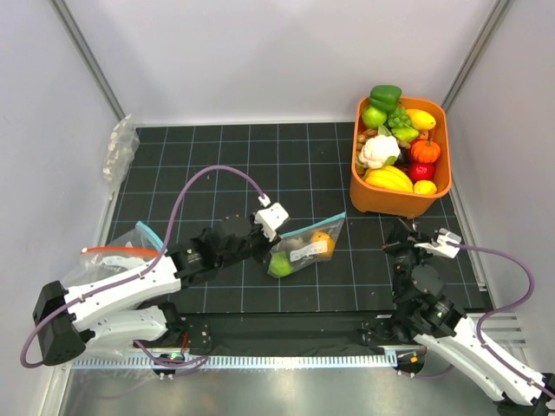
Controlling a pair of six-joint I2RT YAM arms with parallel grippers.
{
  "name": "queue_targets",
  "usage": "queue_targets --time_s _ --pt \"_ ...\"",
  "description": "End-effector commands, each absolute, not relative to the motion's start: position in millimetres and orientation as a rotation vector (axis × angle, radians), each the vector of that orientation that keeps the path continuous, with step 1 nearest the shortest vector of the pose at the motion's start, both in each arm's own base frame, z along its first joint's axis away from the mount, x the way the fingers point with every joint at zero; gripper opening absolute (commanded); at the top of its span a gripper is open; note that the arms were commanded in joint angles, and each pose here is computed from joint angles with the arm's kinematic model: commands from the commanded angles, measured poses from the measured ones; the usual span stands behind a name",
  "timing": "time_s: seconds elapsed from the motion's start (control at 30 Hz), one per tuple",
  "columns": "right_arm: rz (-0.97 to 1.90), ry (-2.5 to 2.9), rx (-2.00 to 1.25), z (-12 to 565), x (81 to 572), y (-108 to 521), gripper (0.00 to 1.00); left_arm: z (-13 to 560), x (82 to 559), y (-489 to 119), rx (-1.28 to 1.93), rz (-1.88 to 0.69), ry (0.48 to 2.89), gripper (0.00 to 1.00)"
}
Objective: Place the food in the zip-top bag and seal the zipper
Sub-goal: Zip the zipper food storage bag at the center of the board.
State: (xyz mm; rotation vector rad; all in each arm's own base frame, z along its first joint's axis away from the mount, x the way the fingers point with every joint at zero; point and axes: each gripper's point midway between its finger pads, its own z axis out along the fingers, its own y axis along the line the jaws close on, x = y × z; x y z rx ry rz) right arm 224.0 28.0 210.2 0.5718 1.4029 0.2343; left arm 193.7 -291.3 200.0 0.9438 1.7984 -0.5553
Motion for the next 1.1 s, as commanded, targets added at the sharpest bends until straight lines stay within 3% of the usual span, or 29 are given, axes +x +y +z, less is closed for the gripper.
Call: queue_targets --time_s 0.0,0.1,0.2,0.23,0.27,0.33,0.37,0.47,0.73,1.07 --pt "0.227 1.369 0.588 222 225 25 0.01 205 201 -284 0.868 -0.559 1.819 0.00" --pt "0.255 1.414 0.478 225 232 46 0.03 204 198 -289 0.897 -0.584 1.810 0.00" --pt "0.328 1.452 0.317 232 238 78 0.17 202 195 -293 0.935 -0.599 1.809 0.00" --pt "0.360 1.482 0.222 229 240 96 0.25 201 195 -294 0.941 -0.599 1.812 0.00" --pt "0.388 1.478 0.185 234 240 105 0.42 200 194 -295 0.955 -0.605 1.812 0.00" --pt "0.429 1.496 0.097 232 241 123 0.55 200 191 -297 0.970 -0.618 1.807 0.00" --pt "0.483 1.485 0.024 237 238 137 0.67 200 190 -297 0.982 -0.624 1.801 0.00" --pt "0.607 1.445 -0.165 244 226 170 0.84 200 188 -298 1.015 -0.625 1.782 0.00" --pt "0.737 1.452 -0.300 248 217 204 0.91 196 178 -301 1.109 -0.661 1.734 0.01" --pt "0.816 1.689 0.373 250 256 192 0.97 184 212 -296 0.984 -0.490 1.770 0.04"
